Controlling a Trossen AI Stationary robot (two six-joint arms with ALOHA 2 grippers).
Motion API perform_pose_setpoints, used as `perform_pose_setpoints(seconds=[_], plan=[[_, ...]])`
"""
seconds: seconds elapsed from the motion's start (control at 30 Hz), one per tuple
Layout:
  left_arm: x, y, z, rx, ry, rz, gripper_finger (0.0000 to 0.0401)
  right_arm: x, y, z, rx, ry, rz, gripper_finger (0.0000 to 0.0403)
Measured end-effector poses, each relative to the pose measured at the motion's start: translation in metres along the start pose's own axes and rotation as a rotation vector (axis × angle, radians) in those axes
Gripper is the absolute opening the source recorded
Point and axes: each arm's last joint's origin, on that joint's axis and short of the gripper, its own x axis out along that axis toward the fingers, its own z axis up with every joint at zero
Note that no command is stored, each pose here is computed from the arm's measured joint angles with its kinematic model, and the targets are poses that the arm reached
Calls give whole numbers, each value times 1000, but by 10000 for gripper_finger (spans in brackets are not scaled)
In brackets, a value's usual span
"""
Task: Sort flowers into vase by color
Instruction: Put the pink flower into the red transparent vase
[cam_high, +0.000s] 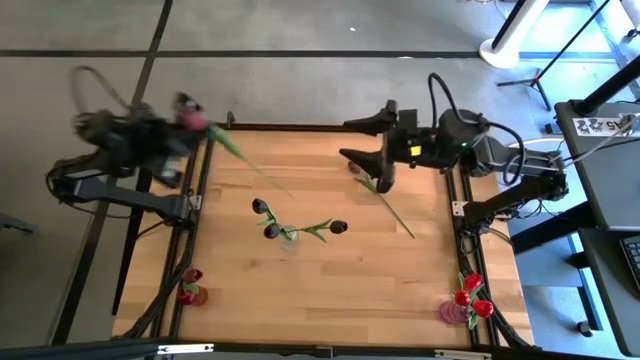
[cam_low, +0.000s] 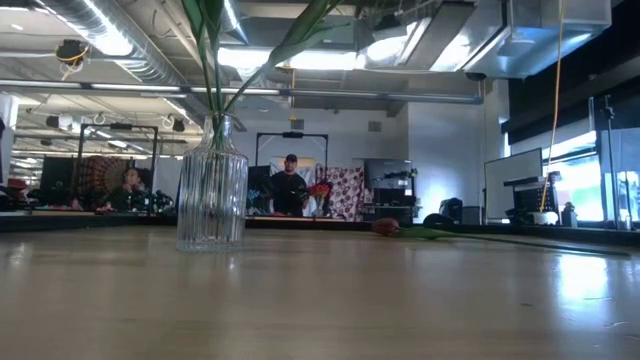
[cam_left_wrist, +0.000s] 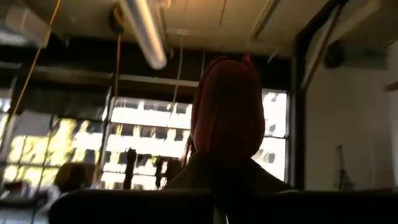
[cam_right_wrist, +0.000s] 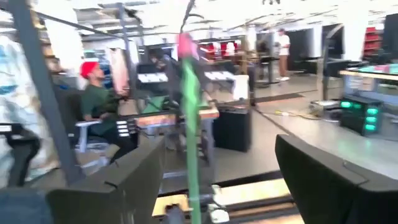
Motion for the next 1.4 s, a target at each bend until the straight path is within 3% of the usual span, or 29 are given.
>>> perform_pose_setpoints(seconds=[0.13, 0.3, 0.6, 0.83, 1.03, 1.23, 1.4], plan=[[-40, -4, 28, 0, -56, -96, 7, -3, -2, 1, -18, 11, -49, 303], [-76, -9, 38, -73, -5, -259, 7, -2, -3, 0, -17, 9, -85, 303], [-93, -19, 37, -270, 156, -665, 6, -2, -5, -2, -27, 23, -152, 303], [-73, -19, 2, -372, 389, -716, 8, -2, -6, -4, -31, 36, -182, 303], [-53, -22, -30, -440, 490, -765, 9, -2, -6, -6, -28, 63, -195, 303], [-42, -30, -30, -410, 429, -843, 9, -2, -7, -9, -31, 85, -198, 303], [-56, -28, -14, -353, 439, -830, 9, -3, -7, -11, -38, 111, -201, 303]])
